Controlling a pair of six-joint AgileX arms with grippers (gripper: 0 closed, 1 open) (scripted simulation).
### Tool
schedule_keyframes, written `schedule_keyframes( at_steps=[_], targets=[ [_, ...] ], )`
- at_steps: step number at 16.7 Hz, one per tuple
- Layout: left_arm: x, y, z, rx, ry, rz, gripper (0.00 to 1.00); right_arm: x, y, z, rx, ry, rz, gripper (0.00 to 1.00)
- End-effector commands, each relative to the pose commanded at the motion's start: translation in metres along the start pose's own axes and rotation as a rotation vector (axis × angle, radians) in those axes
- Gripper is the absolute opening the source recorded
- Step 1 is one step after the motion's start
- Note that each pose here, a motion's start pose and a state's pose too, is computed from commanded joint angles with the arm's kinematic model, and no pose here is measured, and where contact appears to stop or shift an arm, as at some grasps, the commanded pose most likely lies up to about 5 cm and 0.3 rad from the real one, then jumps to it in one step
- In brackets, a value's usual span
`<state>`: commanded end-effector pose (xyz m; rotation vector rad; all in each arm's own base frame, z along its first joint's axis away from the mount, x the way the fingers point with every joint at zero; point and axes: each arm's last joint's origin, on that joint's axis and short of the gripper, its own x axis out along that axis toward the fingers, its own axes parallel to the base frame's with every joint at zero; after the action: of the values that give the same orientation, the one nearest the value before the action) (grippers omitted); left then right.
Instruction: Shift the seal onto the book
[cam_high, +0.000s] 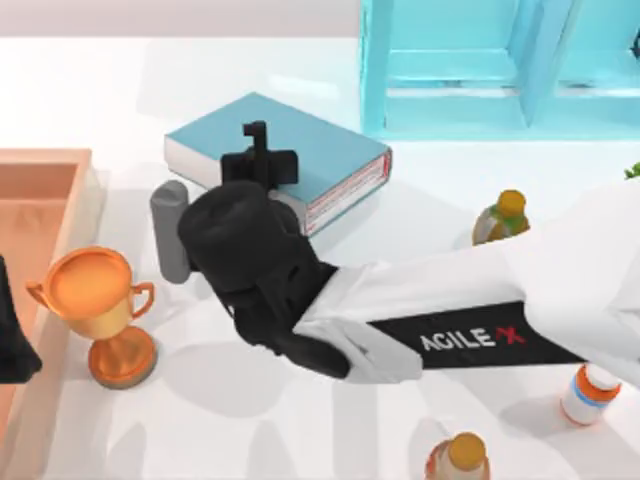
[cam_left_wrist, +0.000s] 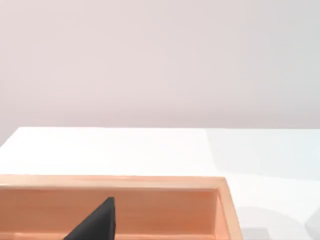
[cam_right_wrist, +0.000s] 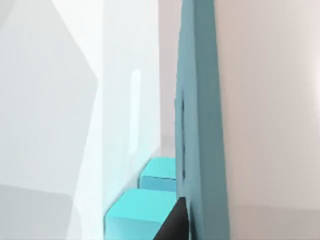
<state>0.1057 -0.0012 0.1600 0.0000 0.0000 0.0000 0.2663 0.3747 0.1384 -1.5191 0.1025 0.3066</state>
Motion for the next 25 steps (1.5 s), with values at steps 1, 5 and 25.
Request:
schedule_keyframes(
  at_steps=[1,5,25],
  targets=[
    [0.000,0.000,0.000,0.000,0.000,0.000,1.00,-0.001,0.004,0.003,-0.019,0.000,0.004,0.00],
    [0.000,0.000,0.000,0.000,0.000,0.000,1.00,-0.001,0.008,0.000,-0.021,0.003,0.014,0.00],
    [0.000,0.000,0.000,0.000,0.000,0.000,1.00,-0.003,0.008,0.001,-0.020,0.004,0.012,0.00]
  ],
)
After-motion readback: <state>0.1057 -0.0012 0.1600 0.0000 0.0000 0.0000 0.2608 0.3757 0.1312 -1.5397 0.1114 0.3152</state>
